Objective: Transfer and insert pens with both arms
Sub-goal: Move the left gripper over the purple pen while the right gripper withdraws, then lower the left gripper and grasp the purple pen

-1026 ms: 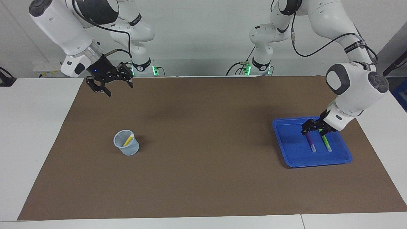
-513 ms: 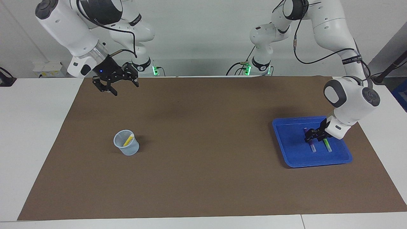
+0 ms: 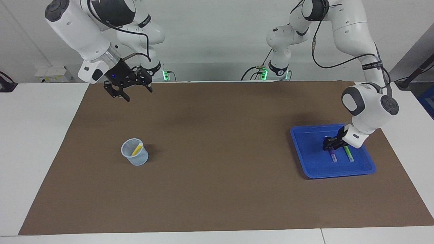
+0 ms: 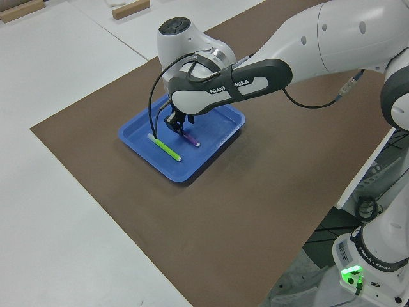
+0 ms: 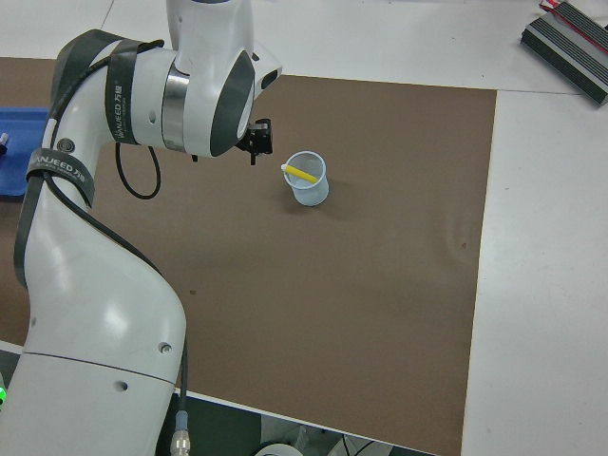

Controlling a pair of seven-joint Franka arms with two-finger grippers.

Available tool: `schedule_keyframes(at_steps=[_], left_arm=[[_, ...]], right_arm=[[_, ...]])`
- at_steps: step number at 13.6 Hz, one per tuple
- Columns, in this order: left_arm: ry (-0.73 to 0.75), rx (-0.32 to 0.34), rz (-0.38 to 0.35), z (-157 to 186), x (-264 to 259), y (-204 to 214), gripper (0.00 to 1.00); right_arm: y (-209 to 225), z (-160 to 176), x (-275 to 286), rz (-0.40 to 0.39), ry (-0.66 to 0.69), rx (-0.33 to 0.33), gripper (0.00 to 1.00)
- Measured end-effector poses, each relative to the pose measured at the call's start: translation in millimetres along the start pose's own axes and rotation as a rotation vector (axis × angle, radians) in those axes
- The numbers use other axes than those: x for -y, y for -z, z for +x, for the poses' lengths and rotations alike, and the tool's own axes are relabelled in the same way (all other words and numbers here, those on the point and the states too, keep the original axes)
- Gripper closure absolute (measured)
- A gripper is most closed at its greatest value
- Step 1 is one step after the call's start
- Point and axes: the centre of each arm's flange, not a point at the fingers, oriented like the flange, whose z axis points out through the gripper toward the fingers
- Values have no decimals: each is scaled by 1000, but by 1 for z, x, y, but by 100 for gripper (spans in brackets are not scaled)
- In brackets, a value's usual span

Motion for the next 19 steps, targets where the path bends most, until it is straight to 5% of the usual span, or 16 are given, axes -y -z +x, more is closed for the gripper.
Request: schedule_keyframes(at_steps=[14, 16, 19], left_arm=[[-3, 7, 18, -3, 7, -3, 57], [-4, 9, 20, -4, 7, -4, 68], [-4, 12, 20, -5, 7, -6, 72]], right_arm=[[3, 1, -9, -4, -17, -28, 0], [4, 0, -14, -3, -25, -29, 0], [5, -1, -18, -3, -34, -31, 0]])
